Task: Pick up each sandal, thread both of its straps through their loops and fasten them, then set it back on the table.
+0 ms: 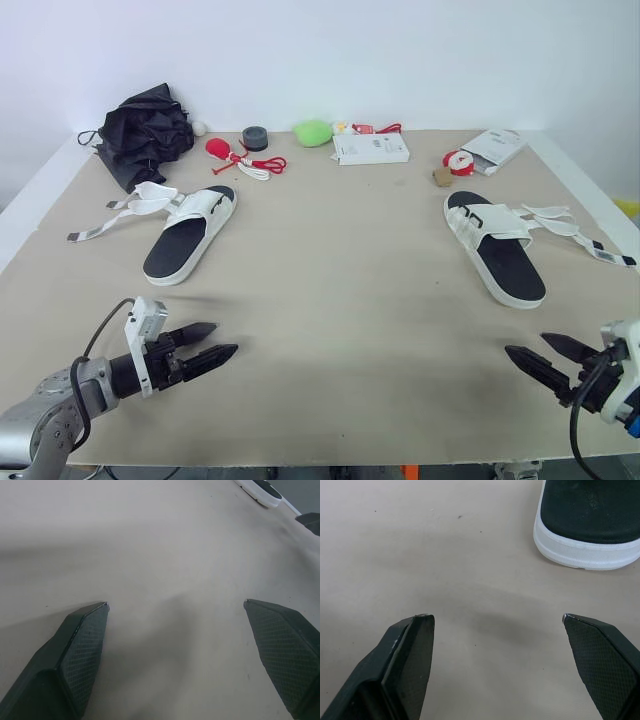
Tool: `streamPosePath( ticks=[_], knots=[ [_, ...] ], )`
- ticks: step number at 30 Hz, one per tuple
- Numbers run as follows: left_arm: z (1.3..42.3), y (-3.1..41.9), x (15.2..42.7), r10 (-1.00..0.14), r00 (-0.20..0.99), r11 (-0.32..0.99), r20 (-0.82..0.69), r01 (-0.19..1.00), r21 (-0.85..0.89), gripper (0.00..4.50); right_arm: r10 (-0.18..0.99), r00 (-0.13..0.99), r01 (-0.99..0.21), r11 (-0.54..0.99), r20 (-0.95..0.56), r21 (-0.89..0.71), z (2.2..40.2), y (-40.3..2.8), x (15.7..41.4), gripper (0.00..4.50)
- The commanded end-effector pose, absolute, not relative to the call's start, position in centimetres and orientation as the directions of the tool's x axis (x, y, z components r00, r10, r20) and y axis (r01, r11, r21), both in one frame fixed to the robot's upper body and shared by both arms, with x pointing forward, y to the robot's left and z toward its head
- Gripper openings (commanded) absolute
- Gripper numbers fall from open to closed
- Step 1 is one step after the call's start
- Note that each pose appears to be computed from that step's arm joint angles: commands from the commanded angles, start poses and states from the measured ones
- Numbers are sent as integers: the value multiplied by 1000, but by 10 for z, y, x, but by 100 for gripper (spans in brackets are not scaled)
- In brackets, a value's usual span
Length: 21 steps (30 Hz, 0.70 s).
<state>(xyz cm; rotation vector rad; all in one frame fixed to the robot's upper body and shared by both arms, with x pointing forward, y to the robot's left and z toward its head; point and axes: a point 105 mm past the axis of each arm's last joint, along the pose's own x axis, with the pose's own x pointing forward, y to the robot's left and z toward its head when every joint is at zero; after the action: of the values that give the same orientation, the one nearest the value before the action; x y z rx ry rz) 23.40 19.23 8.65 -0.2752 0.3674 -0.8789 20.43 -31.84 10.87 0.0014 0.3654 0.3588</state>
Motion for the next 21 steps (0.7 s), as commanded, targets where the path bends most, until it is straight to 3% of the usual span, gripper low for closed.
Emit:
streamPosePath(
  ticks=[1, 11, 17, 21],
  knots=[
    [93, 192, 237, -797, 575, 597, -187, 701, -389, 450, 346, 873, -355, 934, -344, 40, 115, -318, 205, 441],
    [104, 167, 244, -898, 414, 439, -149, 821, -365, 450, 354, 880, -357, 933, -317, 52, 121, -310, 204, 441],
    [140, 129, 254, -964, 266, 264, -16, 947, -183, 450, 375, 904, -371, 927, -206, 57, 146, -291, 237, 441],
    [165, 110, 265, -977, 201, 195, 65, 977, -90, 450, 272, 949, -272, 962, -158, 25, 149, -299, 275, 441]
  ],
)
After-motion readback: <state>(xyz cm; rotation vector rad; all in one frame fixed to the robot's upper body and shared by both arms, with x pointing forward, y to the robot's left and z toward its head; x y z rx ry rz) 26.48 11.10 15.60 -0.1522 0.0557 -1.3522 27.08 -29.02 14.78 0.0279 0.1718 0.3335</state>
